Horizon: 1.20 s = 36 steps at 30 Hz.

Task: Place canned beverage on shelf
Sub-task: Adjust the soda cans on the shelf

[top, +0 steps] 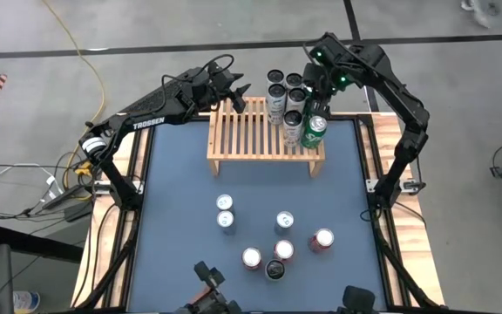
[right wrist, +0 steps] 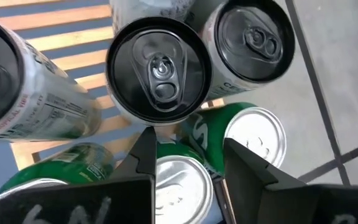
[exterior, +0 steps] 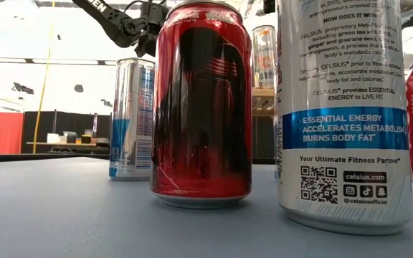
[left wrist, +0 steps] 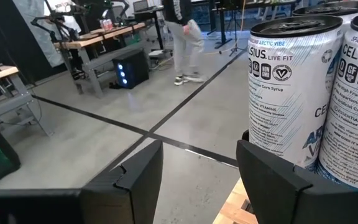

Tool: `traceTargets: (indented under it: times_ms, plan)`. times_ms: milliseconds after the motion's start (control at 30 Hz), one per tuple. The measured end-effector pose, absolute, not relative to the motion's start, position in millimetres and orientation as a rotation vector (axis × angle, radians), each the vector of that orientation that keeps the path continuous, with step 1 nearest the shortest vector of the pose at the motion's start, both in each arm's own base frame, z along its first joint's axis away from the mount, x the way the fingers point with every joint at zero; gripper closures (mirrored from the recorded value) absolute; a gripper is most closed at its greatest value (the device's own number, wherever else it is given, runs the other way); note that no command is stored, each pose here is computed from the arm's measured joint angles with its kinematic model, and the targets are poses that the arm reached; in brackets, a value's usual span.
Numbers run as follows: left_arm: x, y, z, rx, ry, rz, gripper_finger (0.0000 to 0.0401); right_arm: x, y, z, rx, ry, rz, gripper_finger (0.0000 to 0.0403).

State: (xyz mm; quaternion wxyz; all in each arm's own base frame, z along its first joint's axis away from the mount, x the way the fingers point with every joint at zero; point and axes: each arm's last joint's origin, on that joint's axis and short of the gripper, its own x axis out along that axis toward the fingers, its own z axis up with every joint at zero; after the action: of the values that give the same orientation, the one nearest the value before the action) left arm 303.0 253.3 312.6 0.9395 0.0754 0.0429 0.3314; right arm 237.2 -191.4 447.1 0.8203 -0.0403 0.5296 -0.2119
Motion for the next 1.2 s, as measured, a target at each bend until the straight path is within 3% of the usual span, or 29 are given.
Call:
traceTargets:
  times_ms: [333,567,1200]
  plan:
    - [303.8,252.4,312.4,0.152,0.087,0.668,0.0208,238.4,-191.9,448.0,-0.088,1.109,-0.447,0.0283]
    - [306.0,249.2,312.4,0.152,0.075,0.542,0.0208,237.5,-191.3,448.8,-0.079,1.104,-0.457,0.0283]
    - [304.0,252.1,312.3,0.178,0.094,0.645,0.0208,235.6,-194.3,444.1,-0.07,1.155,-0.453,0.0286]
